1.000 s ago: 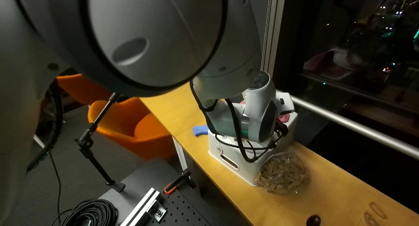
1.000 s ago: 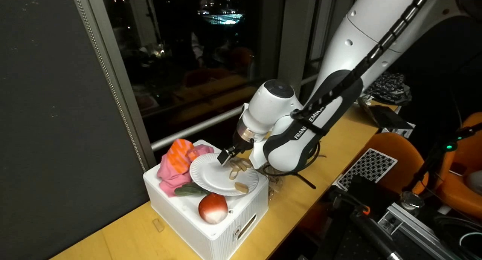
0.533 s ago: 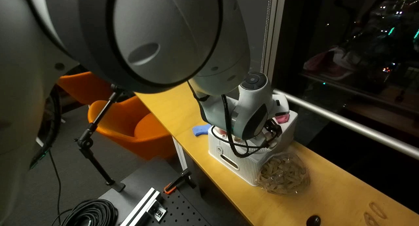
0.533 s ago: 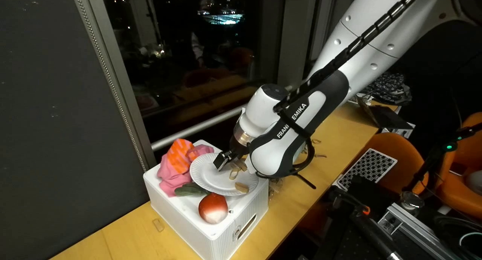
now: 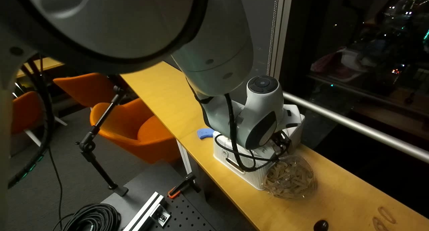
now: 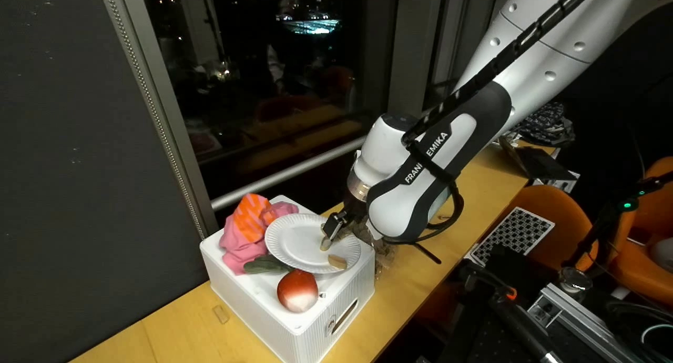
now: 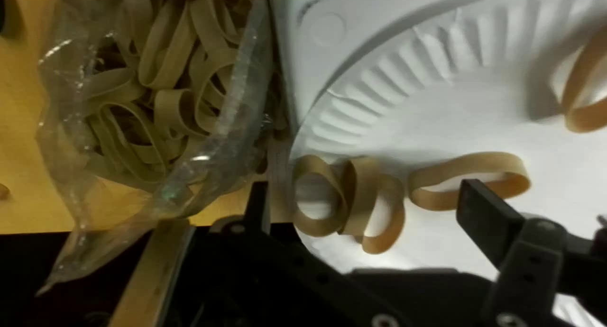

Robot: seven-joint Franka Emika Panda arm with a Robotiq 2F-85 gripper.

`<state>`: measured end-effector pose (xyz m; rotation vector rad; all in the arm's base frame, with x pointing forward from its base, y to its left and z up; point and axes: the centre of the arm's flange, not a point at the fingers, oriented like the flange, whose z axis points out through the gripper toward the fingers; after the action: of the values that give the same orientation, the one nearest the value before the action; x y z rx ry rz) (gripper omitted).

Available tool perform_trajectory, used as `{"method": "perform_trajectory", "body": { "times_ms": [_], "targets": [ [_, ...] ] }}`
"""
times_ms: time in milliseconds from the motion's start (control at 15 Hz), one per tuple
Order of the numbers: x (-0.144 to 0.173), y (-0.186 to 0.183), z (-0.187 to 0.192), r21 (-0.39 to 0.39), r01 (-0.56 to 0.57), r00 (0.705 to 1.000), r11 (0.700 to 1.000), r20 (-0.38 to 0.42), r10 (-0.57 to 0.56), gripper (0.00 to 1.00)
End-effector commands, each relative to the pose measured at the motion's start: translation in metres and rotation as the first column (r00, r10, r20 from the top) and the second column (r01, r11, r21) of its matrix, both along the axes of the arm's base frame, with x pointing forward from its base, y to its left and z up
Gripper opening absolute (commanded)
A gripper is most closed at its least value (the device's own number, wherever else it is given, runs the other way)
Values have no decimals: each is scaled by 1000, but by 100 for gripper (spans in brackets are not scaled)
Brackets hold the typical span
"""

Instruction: Remove the rubber bands from the plate and put them in the rubber band pack

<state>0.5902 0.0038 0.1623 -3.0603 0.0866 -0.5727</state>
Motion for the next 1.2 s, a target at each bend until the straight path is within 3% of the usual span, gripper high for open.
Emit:
{"method": "perform_trajectory", "body": {
  "times_ms": [0, 200, 733, 1133],
  "targets": [
    [6, -14, 2, -58, -31, 1000, 998, -6, 31, 100],
    [16, -17, 5, -74, -48, 999, 996, 11, 49, 100],
    [36, 16, -5, -41, -89, 995, 995, 33, 90, 100],
    [26, 21, -9, -30, -89, 996, 996, 16, 89, 100]
  ]
}}
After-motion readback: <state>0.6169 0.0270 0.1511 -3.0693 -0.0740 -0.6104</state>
